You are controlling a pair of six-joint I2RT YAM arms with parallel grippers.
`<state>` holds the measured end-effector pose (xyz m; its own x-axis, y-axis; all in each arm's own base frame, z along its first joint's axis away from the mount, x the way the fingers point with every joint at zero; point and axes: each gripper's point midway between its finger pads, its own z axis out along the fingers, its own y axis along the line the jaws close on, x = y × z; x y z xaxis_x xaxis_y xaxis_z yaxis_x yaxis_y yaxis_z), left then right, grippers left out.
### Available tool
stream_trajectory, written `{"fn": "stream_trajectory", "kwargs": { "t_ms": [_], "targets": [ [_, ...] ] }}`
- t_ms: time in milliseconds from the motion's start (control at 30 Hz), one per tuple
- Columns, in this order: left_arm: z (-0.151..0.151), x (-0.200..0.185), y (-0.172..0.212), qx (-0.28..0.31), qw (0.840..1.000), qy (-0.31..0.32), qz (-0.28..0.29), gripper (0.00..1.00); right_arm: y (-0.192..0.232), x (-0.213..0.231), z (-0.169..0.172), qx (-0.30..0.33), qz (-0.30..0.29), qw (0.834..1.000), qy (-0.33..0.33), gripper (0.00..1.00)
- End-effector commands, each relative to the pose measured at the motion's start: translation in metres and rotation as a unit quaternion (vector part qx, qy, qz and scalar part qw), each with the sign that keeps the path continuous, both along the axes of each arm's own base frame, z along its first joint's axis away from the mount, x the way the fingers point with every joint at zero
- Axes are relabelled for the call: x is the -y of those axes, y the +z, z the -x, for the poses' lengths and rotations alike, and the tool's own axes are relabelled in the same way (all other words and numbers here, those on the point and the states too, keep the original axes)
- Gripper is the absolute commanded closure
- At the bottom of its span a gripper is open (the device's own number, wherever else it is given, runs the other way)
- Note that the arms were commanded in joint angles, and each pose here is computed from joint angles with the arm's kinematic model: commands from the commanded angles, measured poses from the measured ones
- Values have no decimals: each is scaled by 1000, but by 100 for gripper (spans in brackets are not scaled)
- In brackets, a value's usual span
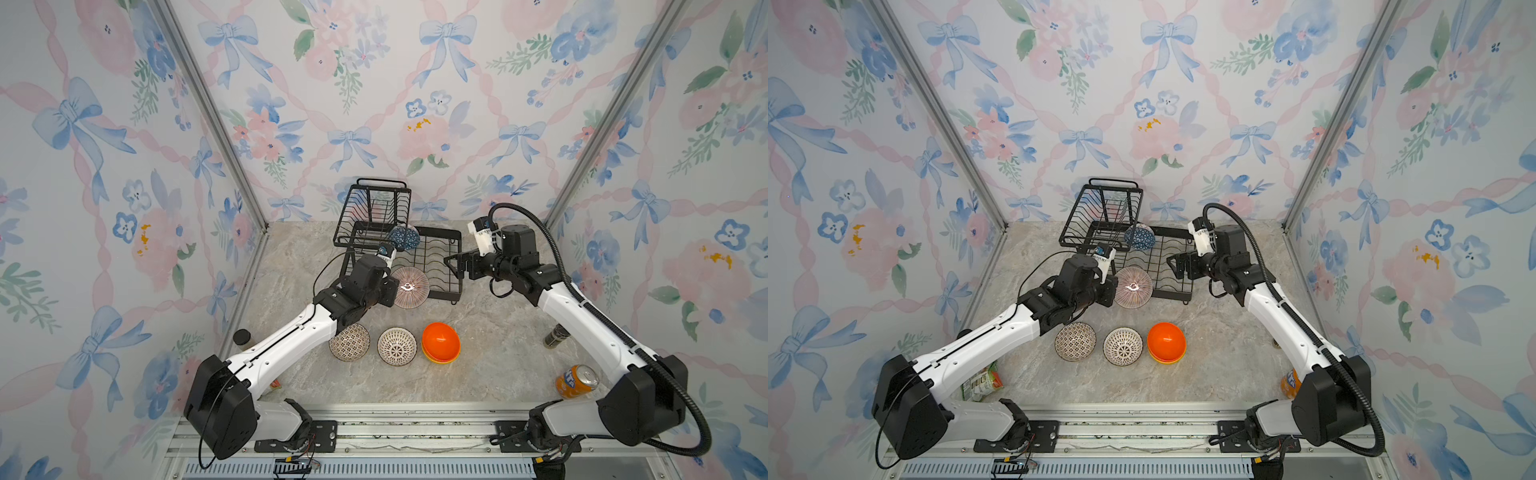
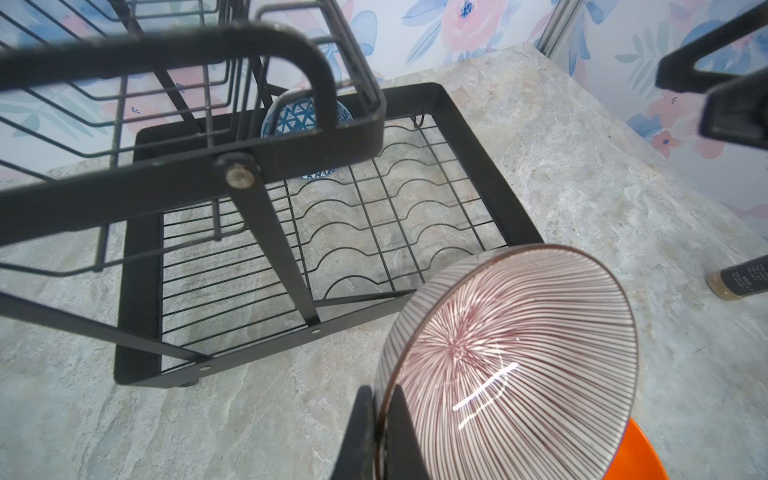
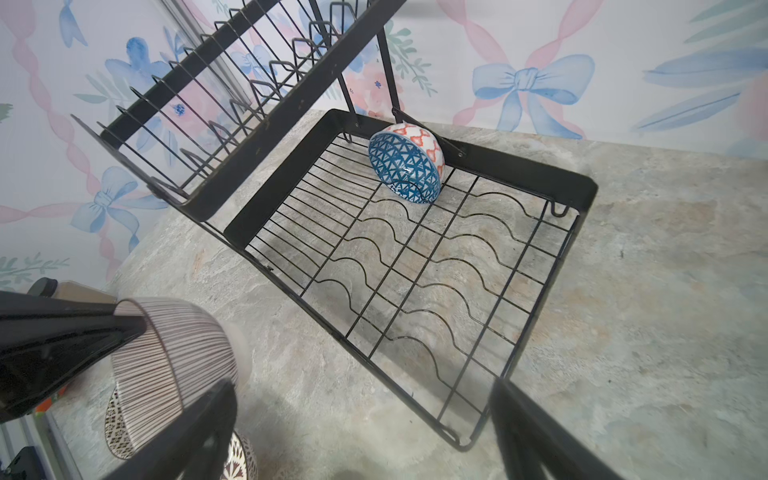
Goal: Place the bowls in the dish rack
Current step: 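Carry the pink bowl toward the rack while the right gripper approaches it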
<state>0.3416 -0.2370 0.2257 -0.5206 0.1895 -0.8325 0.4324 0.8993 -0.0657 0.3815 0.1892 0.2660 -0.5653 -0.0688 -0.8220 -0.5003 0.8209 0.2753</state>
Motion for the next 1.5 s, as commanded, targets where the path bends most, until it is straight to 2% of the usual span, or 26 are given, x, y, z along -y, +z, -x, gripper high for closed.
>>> {"fn": "stream_trajectory", "kwargs": {
  "t_ms": [0, 400, 1033, 1467],
  "targets": [
    [-16, 10, 29, 50, 998, -1, 32, 100, 17, -3, 16, -4, -16, 1000, 14, 3],
    [-29, 18, 32, 71, 997, -8, 34, 100, 12, -28, 34, -24, -22, 998, 48, 3],
    [-36, 31, 33, 79, 996, -26, 41, 100, -28, -73, 22, -76, -25, 995, 67, 1],
    [-36, 30, 40, 89, 995, -28, 45, 100, -48, -82, 10, -97, -28, 993, 54, 31]
  ]
}}
